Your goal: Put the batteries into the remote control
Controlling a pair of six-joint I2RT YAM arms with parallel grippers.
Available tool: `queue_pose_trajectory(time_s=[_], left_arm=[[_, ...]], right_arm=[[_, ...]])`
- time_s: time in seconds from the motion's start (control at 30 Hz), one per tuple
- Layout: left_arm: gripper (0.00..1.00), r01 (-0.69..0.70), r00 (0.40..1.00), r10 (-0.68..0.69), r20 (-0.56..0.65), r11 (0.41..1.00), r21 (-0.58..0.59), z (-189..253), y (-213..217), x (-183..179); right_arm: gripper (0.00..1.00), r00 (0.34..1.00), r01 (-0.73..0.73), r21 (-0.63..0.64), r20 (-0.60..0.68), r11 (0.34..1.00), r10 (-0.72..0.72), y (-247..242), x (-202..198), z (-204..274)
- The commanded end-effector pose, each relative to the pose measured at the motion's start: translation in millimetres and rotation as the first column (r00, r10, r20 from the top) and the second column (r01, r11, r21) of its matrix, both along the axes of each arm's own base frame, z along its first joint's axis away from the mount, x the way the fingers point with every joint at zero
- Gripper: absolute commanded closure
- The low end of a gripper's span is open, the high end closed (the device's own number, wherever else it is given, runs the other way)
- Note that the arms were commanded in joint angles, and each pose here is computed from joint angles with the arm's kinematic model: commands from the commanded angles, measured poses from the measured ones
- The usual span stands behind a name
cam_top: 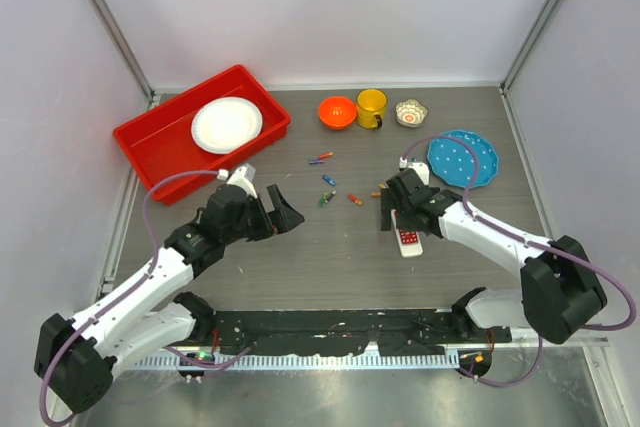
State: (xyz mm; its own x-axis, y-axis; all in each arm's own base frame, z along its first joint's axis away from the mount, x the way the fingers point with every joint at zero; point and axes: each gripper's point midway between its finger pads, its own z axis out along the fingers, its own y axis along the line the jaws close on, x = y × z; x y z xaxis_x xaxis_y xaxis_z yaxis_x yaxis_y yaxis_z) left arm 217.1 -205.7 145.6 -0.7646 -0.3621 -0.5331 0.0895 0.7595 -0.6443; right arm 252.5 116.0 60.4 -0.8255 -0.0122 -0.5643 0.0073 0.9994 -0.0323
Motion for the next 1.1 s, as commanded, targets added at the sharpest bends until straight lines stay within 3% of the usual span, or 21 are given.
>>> queue_pose_trajectory(time_s=[0.0,0.5,0.83,1.07], left_arm=[[0.00,0.057,0.996,-0.052,0.078,0.997,-0.053,20,-8,0],[0.00,0.010,0.996,-0.008,0.084,1.000,-0.029,17,4,-2],[0.00,-0.004,0.997,0.006,0.077,1.000,-0.025,14,5,0],[0.00,-0.058,0.994,0.059,0.091,0.998,-0.016,18,16,0]], right_arm=[[0.04,1.000,0.007,0.063,0.001,0.998,-0.007,9,5,-4],[0.14,0.992,0.043,0.083,-0.119,0.996,-0.033,8,-9,-46],[0.56,0.993,0.072,0.097,-0.101,0.993,-0.062,10,-15,-45],[0.65,0.996,0.072,0.142,0.045,0.987,-0.079,42,-17,3]])
